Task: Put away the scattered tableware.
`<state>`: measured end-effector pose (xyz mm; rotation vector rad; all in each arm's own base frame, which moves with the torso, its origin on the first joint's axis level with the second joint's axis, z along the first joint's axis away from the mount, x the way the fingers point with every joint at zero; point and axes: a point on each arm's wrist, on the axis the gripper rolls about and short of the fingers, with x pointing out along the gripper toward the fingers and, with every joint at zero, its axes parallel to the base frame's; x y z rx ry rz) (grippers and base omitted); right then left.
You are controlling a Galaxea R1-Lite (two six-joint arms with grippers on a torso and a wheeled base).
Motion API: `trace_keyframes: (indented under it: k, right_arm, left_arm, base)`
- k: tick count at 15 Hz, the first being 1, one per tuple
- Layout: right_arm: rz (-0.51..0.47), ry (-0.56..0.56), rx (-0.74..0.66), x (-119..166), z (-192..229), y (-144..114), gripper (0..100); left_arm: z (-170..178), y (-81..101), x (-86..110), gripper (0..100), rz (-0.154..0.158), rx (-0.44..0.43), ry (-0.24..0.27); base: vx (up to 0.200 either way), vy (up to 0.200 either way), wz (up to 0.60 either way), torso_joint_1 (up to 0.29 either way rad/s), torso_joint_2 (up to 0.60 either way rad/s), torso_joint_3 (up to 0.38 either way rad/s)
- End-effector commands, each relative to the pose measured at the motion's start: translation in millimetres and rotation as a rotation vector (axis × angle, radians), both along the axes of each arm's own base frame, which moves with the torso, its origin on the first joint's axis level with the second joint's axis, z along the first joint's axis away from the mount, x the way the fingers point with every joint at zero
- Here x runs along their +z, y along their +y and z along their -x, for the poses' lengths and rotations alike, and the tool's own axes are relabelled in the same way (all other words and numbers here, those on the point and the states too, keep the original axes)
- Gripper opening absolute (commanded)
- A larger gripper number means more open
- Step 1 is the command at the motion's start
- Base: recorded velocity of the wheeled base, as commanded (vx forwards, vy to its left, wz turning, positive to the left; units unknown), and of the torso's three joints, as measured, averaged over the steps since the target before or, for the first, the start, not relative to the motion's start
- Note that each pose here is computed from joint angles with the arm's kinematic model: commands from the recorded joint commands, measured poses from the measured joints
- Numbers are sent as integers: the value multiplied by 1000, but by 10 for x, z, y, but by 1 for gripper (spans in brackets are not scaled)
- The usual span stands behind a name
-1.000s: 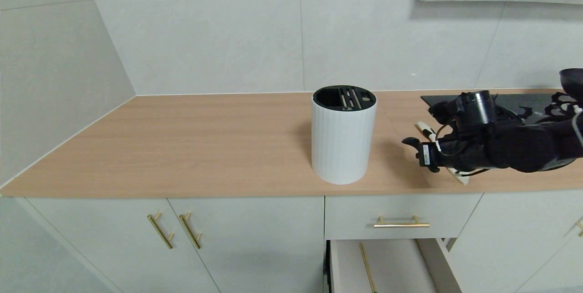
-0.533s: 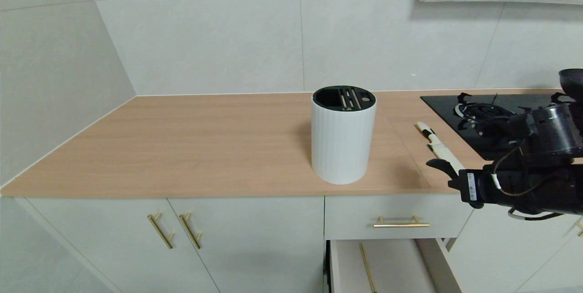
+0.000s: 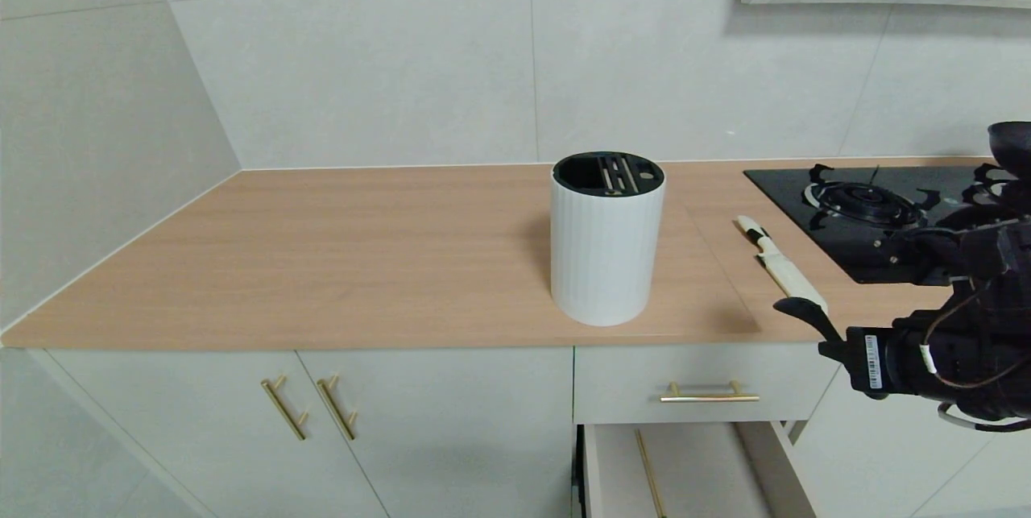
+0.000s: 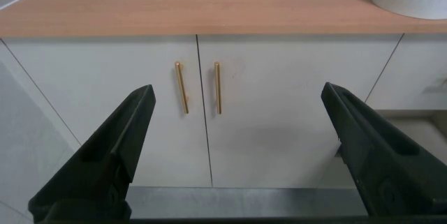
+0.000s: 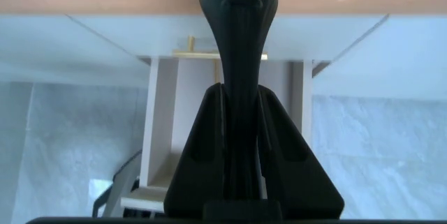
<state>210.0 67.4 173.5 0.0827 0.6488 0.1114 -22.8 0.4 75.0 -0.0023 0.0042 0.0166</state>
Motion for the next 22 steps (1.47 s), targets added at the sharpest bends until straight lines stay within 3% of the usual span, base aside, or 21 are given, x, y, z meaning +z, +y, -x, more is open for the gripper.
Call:
trace_keyframes:
  k: [1, 10, 22]
  right_arm:
    - [1, 2, 16, -37, 26, 27, 0]
    - [-1, -29, 73, -199, 67, 133, 0]
    - [17, 22, 75, -321, 28, 150, 0]
  left_arm:
    - [-1, 0, 2, 100, 1, 0, 0]
    - [-1, 0, 2, 100, 1, 0, 0]
    - [-1, 0, 0, 100, 1, 0, 2]
  base:
    - [0, 0, 0, 0, 0, 0]
    - [0, 0, 0, -13, 29, 16]
    - [0, 0, 0, -197, 479, 277]
